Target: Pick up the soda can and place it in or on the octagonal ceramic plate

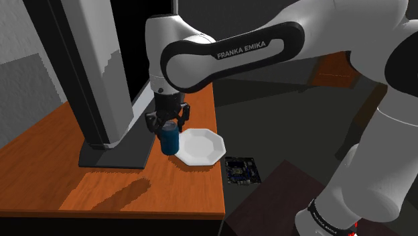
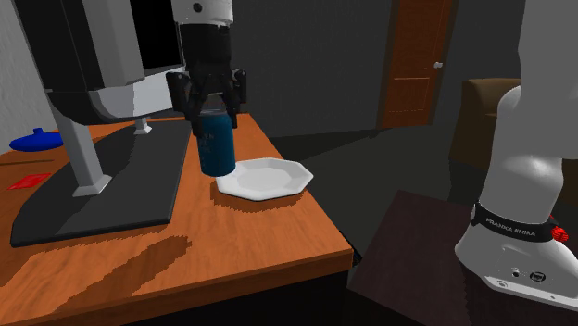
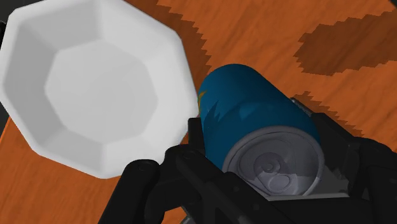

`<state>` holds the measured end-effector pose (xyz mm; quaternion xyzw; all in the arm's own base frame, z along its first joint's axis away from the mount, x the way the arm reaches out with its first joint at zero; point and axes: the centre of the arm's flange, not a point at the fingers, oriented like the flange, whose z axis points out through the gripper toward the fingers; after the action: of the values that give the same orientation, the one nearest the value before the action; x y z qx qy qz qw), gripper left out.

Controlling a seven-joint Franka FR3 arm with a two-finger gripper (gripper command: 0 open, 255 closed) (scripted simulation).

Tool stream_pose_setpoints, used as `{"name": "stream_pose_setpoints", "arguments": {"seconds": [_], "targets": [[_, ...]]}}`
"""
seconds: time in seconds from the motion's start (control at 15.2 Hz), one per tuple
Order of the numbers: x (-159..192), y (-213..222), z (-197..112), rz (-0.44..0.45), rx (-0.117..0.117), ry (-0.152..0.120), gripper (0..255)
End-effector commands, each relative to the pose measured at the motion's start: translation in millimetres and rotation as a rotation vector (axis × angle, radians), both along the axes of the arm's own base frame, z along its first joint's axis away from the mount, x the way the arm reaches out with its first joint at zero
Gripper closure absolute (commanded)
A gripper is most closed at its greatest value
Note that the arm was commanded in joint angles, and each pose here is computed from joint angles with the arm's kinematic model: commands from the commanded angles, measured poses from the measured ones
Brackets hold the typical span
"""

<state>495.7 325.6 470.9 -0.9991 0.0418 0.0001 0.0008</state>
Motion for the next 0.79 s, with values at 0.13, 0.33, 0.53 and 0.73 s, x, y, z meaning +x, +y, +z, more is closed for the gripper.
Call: {"name": "stream_pose_setpoints", "arguments": {"seconds": [0.13,0.33,0.53,0.73], "targets": [[2,-38,11,0.000,0.000,0.000,255],[5,-77,20,0.000,0.000,0.000,255],[8,-116,28,0.000,0.000,0.000,255],[11,-153,31,0.000,0.000,0.000,255]]}}
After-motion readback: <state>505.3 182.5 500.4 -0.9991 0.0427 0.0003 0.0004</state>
